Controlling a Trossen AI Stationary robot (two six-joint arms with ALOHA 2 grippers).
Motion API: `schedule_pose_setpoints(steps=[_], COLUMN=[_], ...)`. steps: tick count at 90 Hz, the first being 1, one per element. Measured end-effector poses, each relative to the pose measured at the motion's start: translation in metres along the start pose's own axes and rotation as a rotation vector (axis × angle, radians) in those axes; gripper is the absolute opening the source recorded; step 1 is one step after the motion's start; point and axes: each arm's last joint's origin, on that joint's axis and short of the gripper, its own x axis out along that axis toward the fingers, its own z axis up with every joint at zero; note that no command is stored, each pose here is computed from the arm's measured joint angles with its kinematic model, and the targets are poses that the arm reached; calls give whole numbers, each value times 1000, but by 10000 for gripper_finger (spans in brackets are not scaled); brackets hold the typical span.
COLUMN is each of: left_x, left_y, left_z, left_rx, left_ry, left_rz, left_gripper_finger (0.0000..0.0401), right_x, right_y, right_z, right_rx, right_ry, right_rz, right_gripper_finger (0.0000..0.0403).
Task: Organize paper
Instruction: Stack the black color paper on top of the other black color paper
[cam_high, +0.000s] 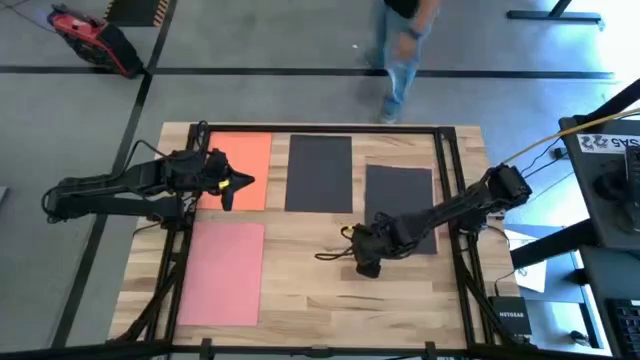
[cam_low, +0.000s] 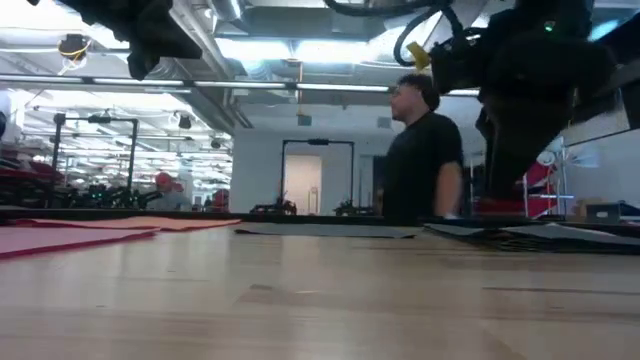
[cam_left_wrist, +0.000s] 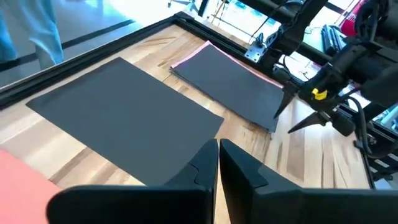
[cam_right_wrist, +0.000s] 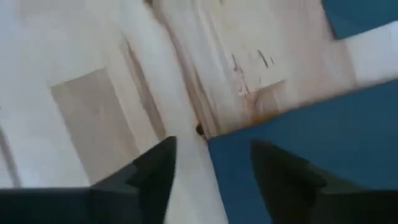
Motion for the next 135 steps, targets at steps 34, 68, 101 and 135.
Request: schedule_pose_setpoints(steps=[34,68,101,135], left_x=[0,0,0,0], left_y=[0,1,1,1], left_z=[0,-3,-3,-3], left_rx=[18,24,47,42], left_ry=[1,29,28,27], left_rz=[0,11,10,10], left_gripper_finger=[0,0,0,0], right_x=[10,35,28,-12], right_y=[-3,2,1,15], right_z=[-4,-7,-6,33], right_rx=[58,92,159,195], right_ry=[-57,7,25,-149], right_rz=[-32,-59,-117,-142], right_gripper_finger=[231,213,16,4])
